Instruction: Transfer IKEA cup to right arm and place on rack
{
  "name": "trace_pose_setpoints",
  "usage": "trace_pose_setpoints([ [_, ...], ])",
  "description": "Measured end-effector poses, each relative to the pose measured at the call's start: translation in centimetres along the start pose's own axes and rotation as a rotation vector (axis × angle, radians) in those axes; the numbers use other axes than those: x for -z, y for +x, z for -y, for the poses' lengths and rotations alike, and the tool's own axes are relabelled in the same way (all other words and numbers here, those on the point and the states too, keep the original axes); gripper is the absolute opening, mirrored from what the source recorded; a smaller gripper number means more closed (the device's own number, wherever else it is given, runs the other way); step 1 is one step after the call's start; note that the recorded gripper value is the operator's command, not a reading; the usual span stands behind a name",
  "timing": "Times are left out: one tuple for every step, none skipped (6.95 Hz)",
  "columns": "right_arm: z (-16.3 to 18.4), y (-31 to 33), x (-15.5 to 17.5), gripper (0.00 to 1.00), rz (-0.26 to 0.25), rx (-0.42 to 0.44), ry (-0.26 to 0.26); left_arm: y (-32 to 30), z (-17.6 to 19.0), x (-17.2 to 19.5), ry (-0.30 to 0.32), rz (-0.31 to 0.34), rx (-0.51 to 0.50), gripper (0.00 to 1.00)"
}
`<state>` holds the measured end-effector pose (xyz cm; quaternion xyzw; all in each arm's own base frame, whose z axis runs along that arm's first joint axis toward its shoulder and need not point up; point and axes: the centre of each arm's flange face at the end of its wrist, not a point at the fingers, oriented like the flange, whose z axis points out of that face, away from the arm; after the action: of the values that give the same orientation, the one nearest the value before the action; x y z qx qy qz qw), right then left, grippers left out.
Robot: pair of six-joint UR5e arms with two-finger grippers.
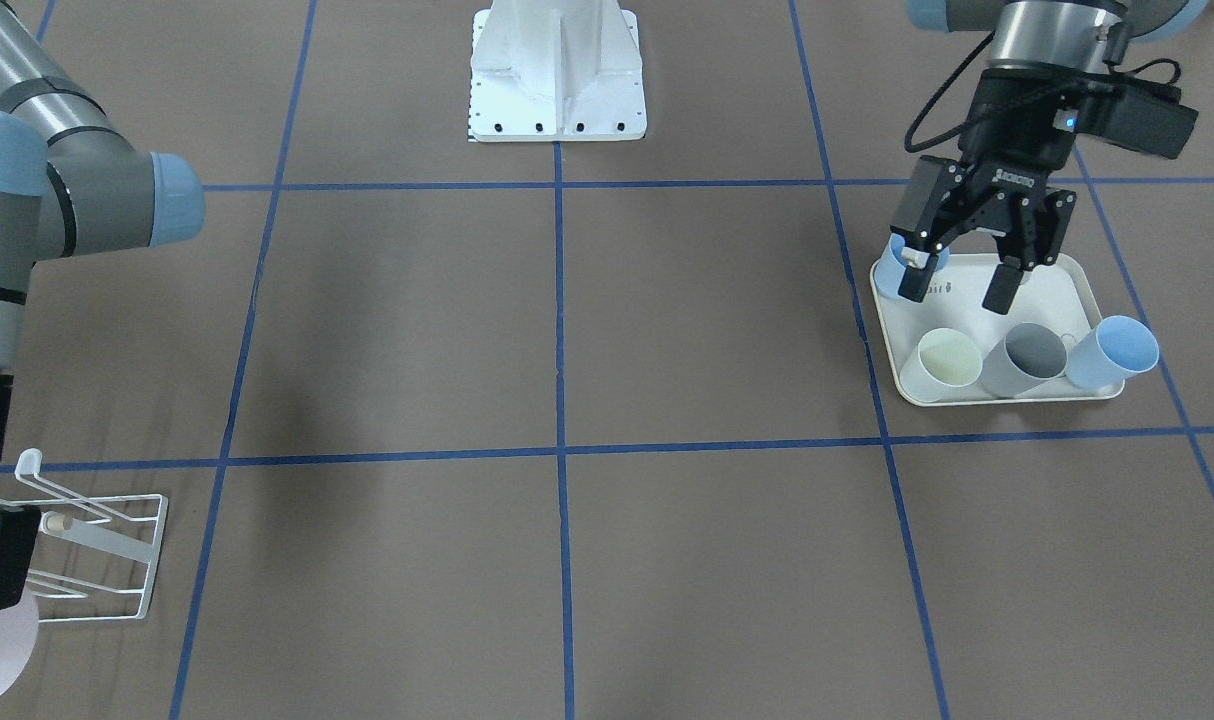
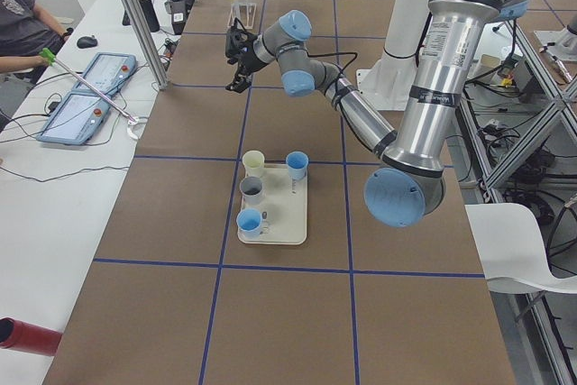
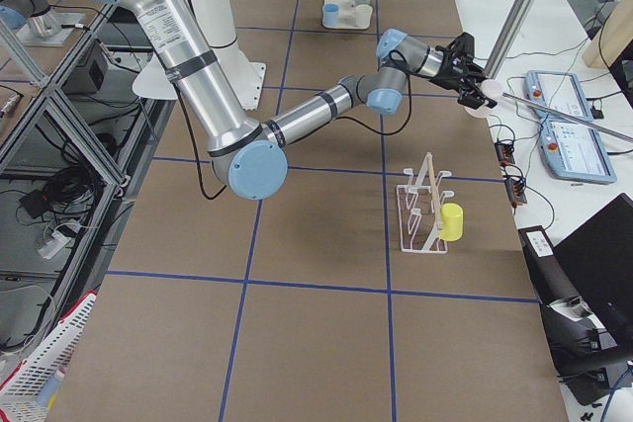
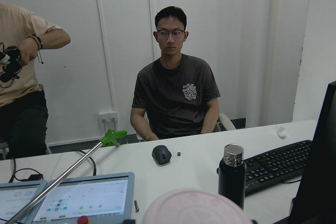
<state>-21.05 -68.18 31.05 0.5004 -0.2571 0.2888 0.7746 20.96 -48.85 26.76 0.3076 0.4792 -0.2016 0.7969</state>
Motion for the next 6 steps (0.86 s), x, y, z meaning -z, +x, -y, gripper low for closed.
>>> trace_pose_setpoints([
  [0.1, 2.4, -1.7, 0.0, -0.051, 0.062, 0.0, -2.5, 0.3, 0.3, -0.036, 0.026, -0.023, 1.0],
  [-0.1, 4.6, -3.3, 0.0, -0.091, 0.103, -0.006, -4.6, 0.4, 0.7, -0.073, 0.044, -0.025, 1.0],
  [-0.8, 6.6, -4.9, 0.0, -0.11, 0.12, -0.006, -6.2, 0.6, 1.0, -0.103, 0.055, -0.025, 1.0],
  [-1.9, 8.5, -5.9, 0.0, -0.11, 0.136, -0.001, -7.0, 0.7, 1.3, -0.116, 0.06, -0.035, 1.0],
  [-3.1, 9.8, -6.2, 0.0, -0.107, 0.152, -0.002, -7.3, 0.7, 1.3, -0.122, 0.062, -0.04, 1.0],
  [-4.3, 10.6, -6.2, 0.0, -0.105, 0.164, -0.009, -7.4, 0.7, 1.3, -0.124, 0.064, -0.043, 1.0],
])
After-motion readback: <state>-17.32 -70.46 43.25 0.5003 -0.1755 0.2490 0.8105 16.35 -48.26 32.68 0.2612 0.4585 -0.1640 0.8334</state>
